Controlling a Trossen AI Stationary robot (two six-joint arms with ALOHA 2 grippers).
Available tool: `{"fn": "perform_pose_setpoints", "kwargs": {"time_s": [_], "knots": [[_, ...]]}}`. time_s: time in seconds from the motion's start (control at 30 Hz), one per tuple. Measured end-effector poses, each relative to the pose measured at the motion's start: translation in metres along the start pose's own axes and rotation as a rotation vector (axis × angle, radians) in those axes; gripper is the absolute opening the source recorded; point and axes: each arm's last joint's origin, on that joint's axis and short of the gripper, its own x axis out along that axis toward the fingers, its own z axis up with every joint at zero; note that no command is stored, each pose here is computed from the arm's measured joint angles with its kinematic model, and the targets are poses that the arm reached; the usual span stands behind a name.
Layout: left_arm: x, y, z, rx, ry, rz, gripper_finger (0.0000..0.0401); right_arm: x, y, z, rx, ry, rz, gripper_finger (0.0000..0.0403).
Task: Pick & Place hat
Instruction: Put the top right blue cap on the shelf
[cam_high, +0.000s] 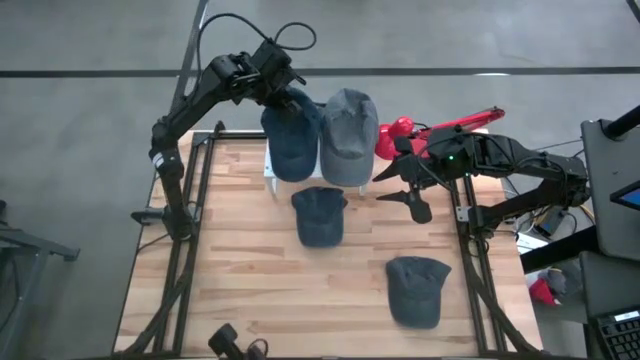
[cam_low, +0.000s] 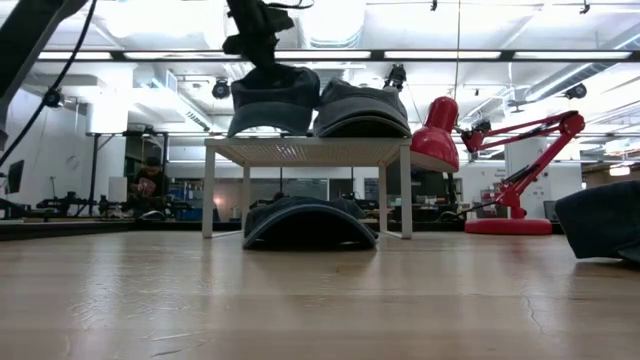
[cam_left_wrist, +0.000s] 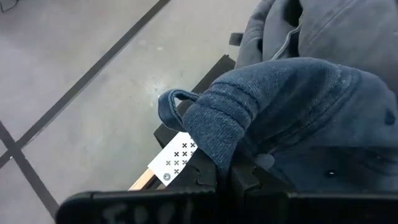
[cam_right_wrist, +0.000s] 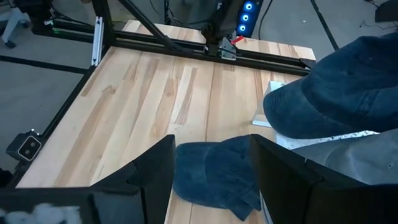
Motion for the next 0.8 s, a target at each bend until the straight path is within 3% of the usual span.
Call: {"fn": "perform_pose_setpoints", "kwargs": {"time_s": [0.8], "knots": [[0.012, 0.013, -0.003, -0.02, 0.067, 0.105, 0.0, -0.001, -0.002, 0.0, 0.0, -0.002, -0.009, 0.0203]]}}
